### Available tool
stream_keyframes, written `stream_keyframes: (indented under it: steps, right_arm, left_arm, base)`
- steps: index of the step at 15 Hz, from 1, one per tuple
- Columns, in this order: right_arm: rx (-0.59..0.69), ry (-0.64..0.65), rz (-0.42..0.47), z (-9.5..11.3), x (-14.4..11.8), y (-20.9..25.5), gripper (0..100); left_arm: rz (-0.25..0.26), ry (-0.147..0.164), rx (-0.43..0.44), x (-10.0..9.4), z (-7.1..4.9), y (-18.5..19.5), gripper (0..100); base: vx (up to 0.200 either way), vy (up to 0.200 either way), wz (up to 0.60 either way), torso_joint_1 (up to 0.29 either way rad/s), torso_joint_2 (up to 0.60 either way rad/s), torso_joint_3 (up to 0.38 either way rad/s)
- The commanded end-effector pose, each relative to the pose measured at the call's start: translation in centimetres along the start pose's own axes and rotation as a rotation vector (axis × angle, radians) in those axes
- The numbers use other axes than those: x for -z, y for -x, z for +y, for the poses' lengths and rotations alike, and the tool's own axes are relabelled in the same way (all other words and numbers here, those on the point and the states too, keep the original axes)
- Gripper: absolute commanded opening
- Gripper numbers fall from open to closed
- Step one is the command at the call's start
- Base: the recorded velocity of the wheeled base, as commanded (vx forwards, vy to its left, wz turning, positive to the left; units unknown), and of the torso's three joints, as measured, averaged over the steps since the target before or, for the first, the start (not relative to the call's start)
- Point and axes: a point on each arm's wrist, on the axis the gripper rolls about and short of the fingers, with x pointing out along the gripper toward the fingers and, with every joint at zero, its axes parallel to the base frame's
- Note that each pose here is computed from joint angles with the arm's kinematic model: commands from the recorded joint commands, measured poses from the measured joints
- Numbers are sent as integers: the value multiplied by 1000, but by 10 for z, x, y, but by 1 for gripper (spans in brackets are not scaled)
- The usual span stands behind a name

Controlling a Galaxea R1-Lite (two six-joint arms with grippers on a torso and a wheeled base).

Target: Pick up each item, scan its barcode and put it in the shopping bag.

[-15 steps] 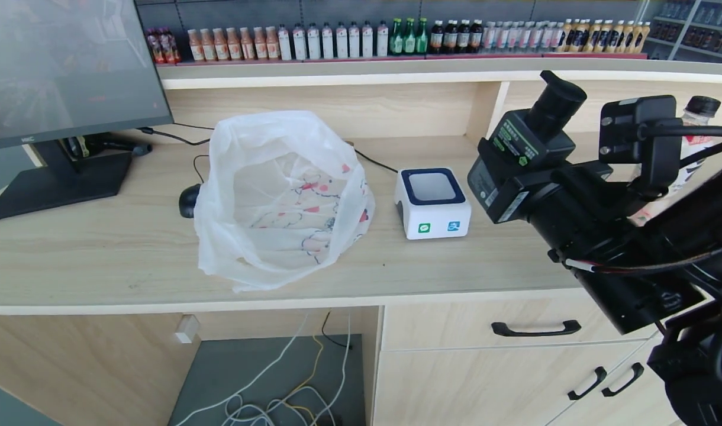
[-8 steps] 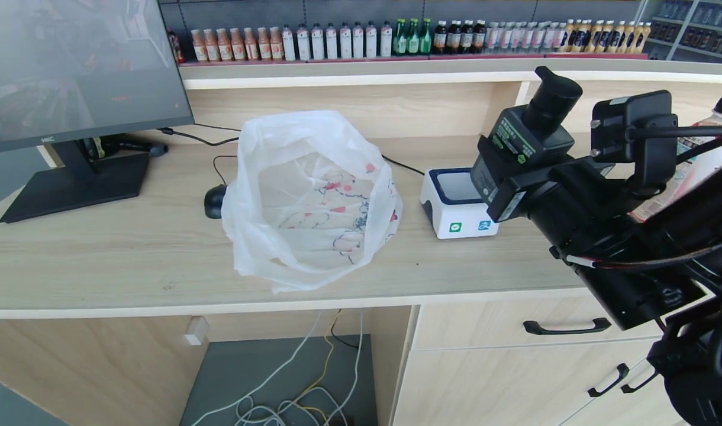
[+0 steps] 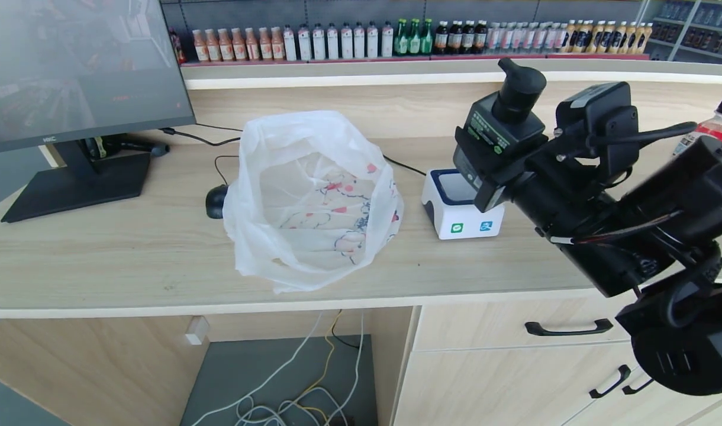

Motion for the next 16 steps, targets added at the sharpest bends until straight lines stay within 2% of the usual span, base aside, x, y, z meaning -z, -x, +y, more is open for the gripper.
stream_keyframes:
  steps: [1, 4, 6, 9, 13, 16]
  right_arm:
    - [-22, 53, -3, -10, 13, -7, 0]
    - [-87, 200, -83, -39, 24, -23, 0]
    - [-82, 249, -109, -47, 27, -32, 0]
    - [-176, 382, -128, -56, 37, -37, 0]
    - [-318, 459, -167, -49, 65, -43, 0]
    - [-358, 492, -173, -47, 75, -42, 0]
  left_arm:
    - [-1, 0, 0, 0, 0, 0, 100]
    - [-1, 0, 0, 0, 0, 0, 100]
    - [-1, 0, 0, 0, 0, 0, 100]
    - [-1, 0, 1, 0, 0, 0, 100]
    - [-1, 0, 0, 0, 0, 0, 100]
    - [-1, 0, 0, 0, 0, 0, 100]
  base:
    - [0, 0, 0, 0, 0, 0]
    - [0, 0, 0, 0, 0, 0]
    - [0, 0, 0, 0, 0, 0]
    - [0, 0, 0, 0, 0, 0]
    - [0, 0, 0, 0, 0, 0]
    - [0, 0, 0, 0, 0, 0]
